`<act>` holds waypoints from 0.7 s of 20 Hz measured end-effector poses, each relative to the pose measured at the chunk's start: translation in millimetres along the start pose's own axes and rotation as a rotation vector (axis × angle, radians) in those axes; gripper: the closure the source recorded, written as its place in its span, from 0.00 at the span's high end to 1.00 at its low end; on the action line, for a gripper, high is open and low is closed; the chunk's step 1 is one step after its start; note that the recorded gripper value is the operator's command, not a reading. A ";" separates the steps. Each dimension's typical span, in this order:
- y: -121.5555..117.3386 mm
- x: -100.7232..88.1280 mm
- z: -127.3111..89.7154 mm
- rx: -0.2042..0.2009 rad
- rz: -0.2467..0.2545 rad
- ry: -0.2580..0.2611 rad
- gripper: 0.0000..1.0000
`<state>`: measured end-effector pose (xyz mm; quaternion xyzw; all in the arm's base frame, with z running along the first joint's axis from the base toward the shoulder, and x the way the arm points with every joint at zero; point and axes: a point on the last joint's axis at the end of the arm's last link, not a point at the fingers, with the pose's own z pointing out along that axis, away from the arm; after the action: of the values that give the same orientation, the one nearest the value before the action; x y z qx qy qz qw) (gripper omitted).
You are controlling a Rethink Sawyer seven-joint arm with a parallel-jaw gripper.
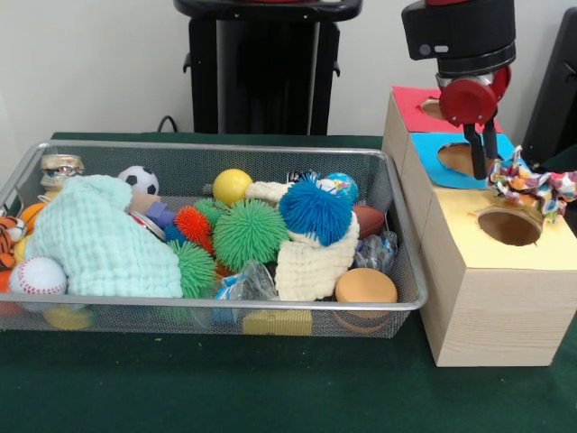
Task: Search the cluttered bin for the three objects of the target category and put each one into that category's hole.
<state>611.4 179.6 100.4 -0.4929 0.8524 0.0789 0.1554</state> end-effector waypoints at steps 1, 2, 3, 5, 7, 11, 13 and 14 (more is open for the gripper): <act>0.4 -0.3 0.1 -0.001 -0.001 -0.001 1.00; 0.8 -0.6 0.2 -0.002 -0.001 -0.001 1.00; 1.2 -1.0 0.2 -0.003 -0.002 -0.002 1.00; 3.3 -2.6 0.5 -0.007 -0.004 -0.005 1.00; 5.3 -4.3 0.8 -0.011 -0.006 -0.008 1.00; 9.6 -5.1 1.5 -0.020 -0.009 -0.010 1.00; 11.8 -4.4 1.9 -0.024 -0.010 -0.009 1.00; 12.8 -4.0 2.1 -0.026 -0.010 -0.008 1.00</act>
<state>602.5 189.9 99.5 -0.4988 0.8482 0.0914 0.1527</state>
